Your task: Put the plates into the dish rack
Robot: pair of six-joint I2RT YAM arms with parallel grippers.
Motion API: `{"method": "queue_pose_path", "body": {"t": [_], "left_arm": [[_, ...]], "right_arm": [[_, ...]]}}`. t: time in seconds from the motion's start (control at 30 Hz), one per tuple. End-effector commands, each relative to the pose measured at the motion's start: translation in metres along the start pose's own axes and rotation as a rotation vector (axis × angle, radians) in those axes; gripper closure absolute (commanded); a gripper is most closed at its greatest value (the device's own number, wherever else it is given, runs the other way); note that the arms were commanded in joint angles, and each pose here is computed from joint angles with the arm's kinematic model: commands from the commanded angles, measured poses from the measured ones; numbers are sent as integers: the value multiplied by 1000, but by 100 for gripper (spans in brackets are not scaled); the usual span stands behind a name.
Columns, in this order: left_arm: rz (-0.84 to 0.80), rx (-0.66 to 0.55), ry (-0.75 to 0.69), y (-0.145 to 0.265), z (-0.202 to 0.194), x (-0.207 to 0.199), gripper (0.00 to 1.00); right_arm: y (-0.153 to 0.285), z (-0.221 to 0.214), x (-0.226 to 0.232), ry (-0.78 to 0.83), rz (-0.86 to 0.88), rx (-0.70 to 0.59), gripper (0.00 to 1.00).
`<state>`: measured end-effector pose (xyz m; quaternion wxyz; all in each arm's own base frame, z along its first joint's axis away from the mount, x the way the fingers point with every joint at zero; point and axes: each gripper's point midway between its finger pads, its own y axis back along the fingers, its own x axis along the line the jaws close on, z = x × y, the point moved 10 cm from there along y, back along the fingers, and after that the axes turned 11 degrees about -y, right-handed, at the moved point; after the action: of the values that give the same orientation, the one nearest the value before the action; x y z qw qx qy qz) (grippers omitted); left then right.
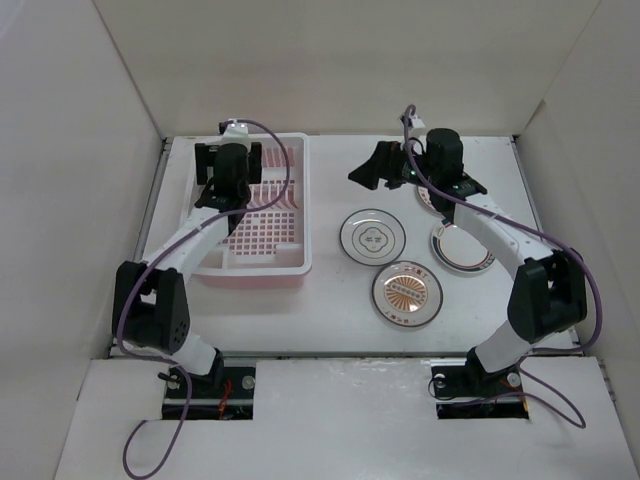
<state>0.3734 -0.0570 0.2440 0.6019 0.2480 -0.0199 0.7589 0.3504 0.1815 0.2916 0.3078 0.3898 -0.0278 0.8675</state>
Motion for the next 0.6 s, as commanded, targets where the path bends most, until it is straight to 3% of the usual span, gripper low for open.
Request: {"method": "queue_pose_path", "body": {"t": [0.0, 0.1, 0.33, 0.43, 0.57], "left_arm": [[72, -109, 147, 36, 61, 24, 0], [-88, -188, 213, 72, 98, 23, 0], [-622, -380, 285, 151, 154, -5, 0], [-775, -432, 275, 175, 158, -16, 0], [-814, -434, 279, 181, 159, -22, 0]], "right_arm": [[16, 20, -20, 55, -292, -142, 0], [40, 17, -62, -10, -427, -143, 0], [62, -13, -137, -132, -450, -6, 5], [51, -24, -155, -142, -415, 80, 8], [40, -24, -164, -136, -408, 110, 9]]}}
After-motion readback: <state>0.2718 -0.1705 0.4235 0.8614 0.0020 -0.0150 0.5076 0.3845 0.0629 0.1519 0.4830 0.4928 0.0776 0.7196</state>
